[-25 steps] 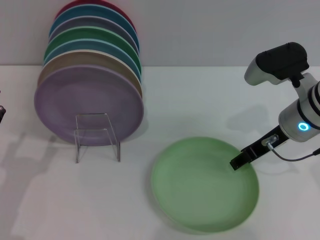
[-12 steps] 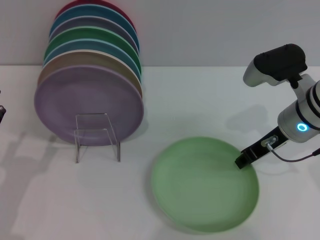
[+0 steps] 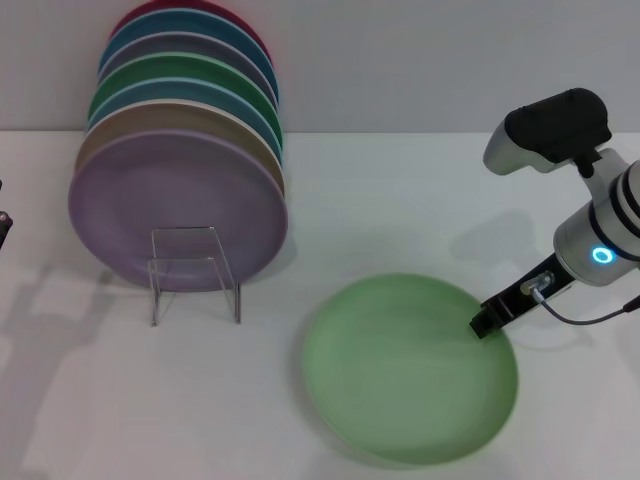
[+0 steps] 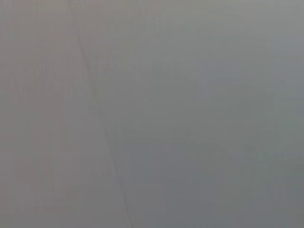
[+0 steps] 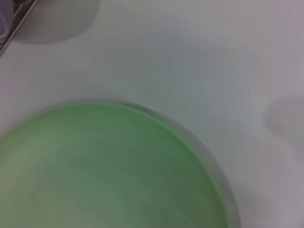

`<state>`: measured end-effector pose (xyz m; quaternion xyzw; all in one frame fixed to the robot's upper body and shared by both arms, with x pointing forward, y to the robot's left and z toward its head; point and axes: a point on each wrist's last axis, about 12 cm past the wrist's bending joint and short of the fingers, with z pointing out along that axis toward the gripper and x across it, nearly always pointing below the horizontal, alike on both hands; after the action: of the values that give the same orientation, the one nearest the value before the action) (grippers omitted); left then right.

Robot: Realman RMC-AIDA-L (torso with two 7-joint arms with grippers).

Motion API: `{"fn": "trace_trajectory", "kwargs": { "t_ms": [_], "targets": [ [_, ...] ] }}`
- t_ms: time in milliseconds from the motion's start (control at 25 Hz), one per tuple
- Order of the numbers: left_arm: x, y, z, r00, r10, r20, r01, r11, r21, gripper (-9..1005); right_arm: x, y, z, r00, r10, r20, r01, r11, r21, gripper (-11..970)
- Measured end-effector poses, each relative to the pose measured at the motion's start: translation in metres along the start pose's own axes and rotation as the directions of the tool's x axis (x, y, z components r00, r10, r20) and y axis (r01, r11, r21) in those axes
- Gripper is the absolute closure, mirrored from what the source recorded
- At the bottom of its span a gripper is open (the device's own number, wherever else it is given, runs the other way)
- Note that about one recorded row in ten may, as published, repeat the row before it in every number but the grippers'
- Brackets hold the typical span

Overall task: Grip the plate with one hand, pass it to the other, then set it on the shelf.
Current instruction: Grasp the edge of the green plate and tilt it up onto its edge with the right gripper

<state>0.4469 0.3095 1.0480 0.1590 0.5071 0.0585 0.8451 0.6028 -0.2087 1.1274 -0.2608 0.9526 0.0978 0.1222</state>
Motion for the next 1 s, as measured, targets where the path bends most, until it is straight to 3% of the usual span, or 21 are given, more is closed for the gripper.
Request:
{"fn": "trace_trajectory", "kwargs": {
  "t_ms": [400,600,1000],
  "targets": [
    [0.000,0.000,0.000,1.000,0.000,0.000,0.000,1.000,0.000,212,0.000,0.002,0.000,1.000,-0.006,-0.006,0.006,1.000,-0.005,668],
    [0.000,0.000,0.000,1.000,0.000,0.000,0.000,1.000,0.000,212,0.000,0.005,0.000,1.000,-0.024,-0.008,0.024,1.000,-0.007,893],
    [0.000,0.000,0.000,1.000,-0.001,0.001,0.001,1.000,-0.001,212,-0.002,0.011,-0.008,0.997,-0.059,0.058,0.061,0.997,-0.036,934]
  ]
}}
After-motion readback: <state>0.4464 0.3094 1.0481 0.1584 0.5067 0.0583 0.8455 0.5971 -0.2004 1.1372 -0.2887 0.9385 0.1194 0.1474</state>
